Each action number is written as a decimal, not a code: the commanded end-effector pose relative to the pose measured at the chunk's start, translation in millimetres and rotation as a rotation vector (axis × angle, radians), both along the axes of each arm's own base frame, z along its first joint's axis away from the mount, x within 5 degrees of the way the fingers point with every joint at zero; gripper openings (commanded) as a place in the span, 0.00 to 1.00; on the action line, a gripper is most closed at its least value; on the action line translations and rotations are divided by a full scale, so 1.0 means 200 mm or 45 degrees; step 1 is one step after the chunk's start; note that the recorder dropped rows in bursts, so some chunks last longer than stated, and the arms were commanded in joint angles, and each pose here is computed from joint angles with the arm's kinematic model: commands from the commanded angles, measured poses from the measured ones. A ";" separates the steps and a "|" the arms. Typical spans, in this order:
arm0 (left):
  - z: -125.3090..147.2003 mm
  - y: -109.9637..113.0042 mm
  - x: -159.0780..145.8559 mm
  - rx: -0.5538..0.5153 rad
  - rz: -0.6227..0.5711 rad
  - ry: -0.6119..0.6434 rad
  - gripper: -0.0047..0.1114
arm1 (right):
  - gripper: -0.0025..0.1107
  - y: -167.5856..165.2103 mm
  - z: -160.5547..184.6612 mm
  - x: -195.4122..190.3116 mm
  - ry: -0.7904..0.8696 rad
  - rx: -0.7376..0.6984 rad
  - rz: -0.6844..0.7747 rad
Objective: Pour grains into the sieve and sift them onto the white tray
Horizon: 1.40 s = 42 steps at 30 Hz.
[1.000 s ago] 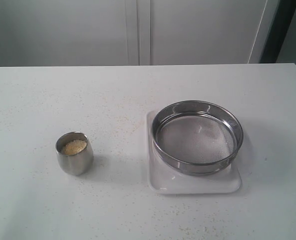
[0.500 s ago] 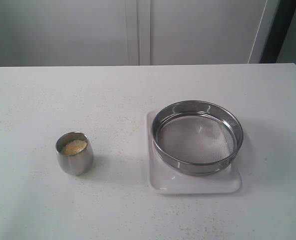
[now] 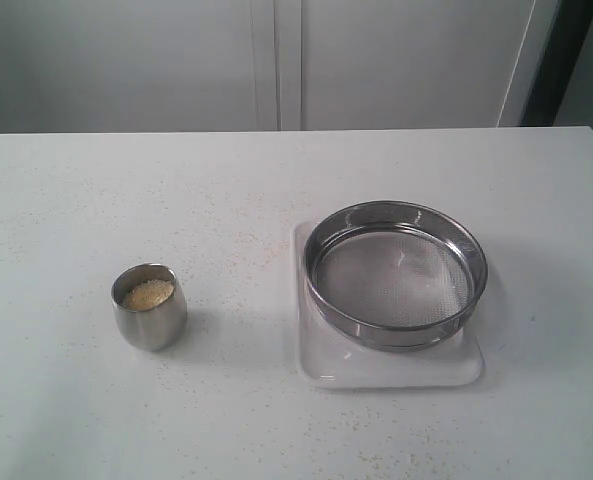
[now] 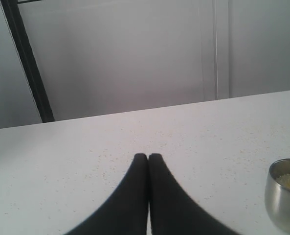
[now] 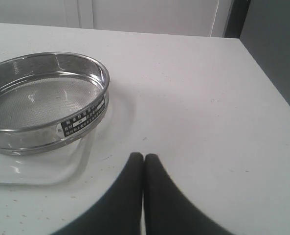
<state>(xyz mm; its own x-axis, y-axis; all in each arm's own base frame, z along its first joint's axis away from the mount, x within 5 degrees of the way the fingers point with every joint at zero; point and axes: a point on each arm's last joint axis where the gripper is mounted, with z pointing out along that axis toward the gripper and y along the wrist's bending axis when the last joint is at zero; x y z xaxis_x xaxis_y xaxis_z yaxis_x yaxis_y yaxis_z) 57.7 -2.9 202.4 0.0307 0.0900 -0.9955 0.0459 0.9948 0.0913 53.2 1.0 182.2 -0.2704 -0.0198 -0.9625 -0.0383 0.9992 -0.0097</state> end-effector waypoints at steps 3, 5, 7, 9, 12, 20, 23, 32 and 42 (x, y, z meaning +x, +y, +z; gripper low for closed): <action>0.02 0.00 0.00 -0.028 0.008 -0.073 0.04 | 0.02 0.00 0.00 0.00 -0.019 -0.004 0.000; 0.02 0.00 0.00 -0.067 0.006 -0.071 0.04 | 0.02 0.00 0.00 0.00 -0.019 -0.004 0.000; 0.02 0.00 0.00 -0.095 0.006 -0.072 0.04 | 0.02 0.00 0.00 0.00 -0.019 -0.004 0.000; 0.02 0.00 0.00 -0.110 0.005 -0.071 0.04 | 0.02 0.00 0.00 0.00 -0.019 -0.004 0.000; 0.02 0.00 0.00 -0.154 0.004 -0.072 0.04 | 0.02 0.00 0.00 0.00 -0.019 -0.004 0.000; -0.01 0.01 0.06 -0.158 0.023 0.071 0.04 | 0.02 0.00 0.00 0.00 -0.019 -0.004 0.000; 0.00 0.01 0.08 -0.157 0.040 0.055 0.04 | 0.02 0.00 0.00 0.00 -0.019 -0.004 0.000; -0.05 0.01 0.16 -0.181 0.059 0.214 0.04 | 0.02 0.00 0.00 0.00 -0.019 -0.004 0.000; -0.09 -0.03 0.23 -0.060 -0.041 0.315 0.04 | 0.02 0.00 0.00 0.00 -0.019 -0.004 0.000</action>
